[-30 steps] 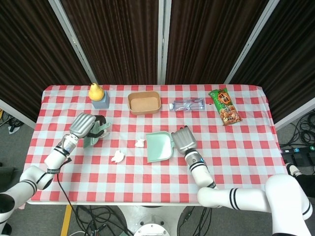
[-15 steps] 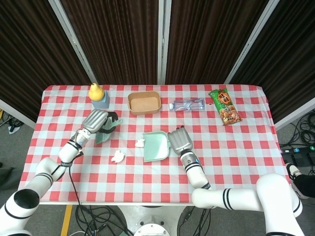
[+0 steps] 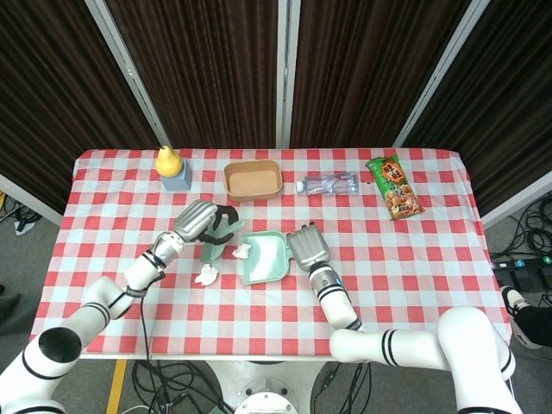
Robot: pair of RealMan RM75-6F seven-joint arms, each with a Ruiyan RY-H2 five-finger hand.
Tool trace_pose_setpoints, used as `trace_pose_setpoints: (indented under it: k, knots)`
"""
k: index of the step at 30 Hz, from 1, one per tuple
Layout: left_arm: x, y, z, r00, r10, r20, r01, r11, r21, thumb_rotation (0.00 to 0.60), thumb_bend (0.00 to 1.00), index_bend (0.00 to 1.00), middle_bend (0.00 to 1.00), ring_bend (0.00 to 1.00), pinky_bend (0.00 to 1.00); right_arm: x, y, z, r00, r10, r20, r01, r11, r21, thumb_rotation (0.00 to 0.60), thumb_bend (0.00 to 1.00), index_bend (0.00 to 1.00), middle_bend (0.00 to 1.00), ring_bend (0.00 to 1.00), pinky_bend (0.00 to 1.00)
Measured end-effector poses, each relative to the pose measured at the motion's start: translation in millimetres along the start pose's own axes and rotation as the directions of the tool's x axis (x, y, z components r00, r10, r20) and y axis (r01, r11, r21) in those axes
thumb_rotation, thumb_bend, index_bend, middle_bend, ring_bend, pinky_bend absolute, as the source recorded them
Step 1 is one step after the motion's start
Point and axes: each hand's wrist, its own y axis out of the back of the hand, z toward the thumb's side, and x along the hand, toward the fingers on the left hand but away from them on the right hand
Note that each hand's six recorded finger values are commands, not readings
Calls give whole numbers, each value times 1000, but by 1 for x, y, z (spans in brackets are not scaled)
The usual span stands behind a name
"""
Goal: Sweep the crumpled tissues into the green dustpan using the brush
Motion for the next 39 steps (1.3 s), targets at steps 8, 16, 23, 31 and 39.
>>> trace_pose_setpoints:
  k: [8,16,23,31,39]
  knots:
    - [16,-18,39,997,-20,71,30,988,-153,600,429,525,566,662,855,0,-5,5,1000,-11,-18,10,998,-63,600,390,640,581,355,281]
    - [19,-11,61,992,9,126,17,979,-205,600,430,525,566,662,855,-5,-10,3,1000,-13,-26,11,996,-93,600,390,641,581,355,279]
    - [-6,14,49,995,66,81,-50,980,-191,600,431,524,566,662,855,-8,-13,0,998,0,-59,-3,998,-64,600,391,643,581,355,260]
    - [-63,20,21,990,122,-72,-130,983,-127,600,431,524,566,662,855,-5,-12,1,994,-6,-111,5,1000,-15,600,390,644,581,354,257]
    - [-83,-7,14,974,155,-163,-172,980,-97,600,431,524,565,663,855,-2,-6,5,992,-10,-123,13,1000,20,600,390,643,581,354,256]
